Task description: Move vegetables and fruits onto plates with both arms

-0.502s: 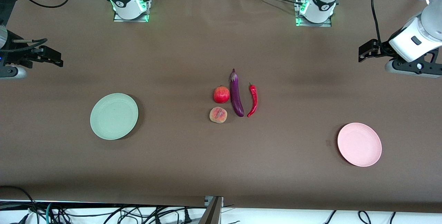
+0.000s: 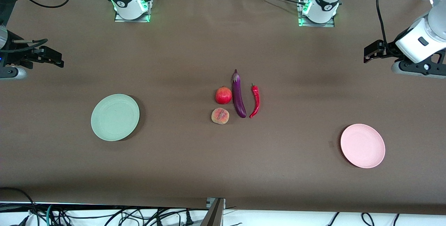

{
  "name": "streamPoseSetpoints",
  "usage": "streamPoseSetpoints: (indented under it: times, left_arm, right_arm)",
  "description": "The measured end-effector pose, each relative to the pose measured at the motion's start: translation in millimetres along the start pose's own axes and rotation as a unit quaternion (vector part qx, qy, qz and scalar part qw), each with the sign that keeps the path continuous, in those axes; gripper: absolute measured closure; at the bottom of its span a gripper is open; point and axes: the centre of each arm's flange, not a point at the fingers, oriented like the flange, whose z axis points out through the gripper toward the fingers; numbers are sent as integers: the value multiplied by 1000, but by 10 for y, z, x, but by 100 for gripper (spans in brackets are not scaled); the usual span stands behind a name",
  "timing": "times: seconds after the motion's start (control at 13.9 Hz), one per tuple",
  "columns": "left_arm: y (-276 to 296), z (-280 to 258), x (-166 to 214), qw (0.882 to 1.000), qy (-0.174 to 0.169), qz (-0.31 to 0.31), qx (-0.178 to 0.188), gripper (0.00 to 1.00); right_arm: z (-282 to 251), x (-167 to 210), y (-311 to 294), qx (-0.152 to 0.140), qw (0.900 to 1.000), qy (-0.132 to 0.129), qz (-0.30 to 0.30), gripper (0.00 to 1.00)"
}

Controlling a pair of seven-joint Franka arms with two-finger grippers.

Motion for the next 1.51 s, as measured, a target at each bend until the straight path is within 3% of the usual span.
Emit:
streamPoseSetpoints:
  times: [0.29,0.57,0.72,1.0,1.22,1.51]
  left_arm:
    - [56,196,104,1000,-22,6,-1,0]
    - [212,805,301,994,-108,20,-6,0]
    - [372,1179,492,991,-128,31,-27,0]
    - [995,1932,952,994,-102,29,-27,0]
    - [1835,2412,1055,996,-85,-3,-13,0]
    - [2616,3222,1096,998,-68,5,-10,0]
  right_arm:
    - [0,0,-2,1,1000,0,0,0]
    - [-1,1,-2,1,1000,0,0,0]
    - [-1,2,-2,1,1000,0,0,0]
    - [3,7,-2,1,1000,0,0,0]
    - [2,9,3,1,1000,0,0,0]
    - [1,11,3,2,1000,1,0,0]
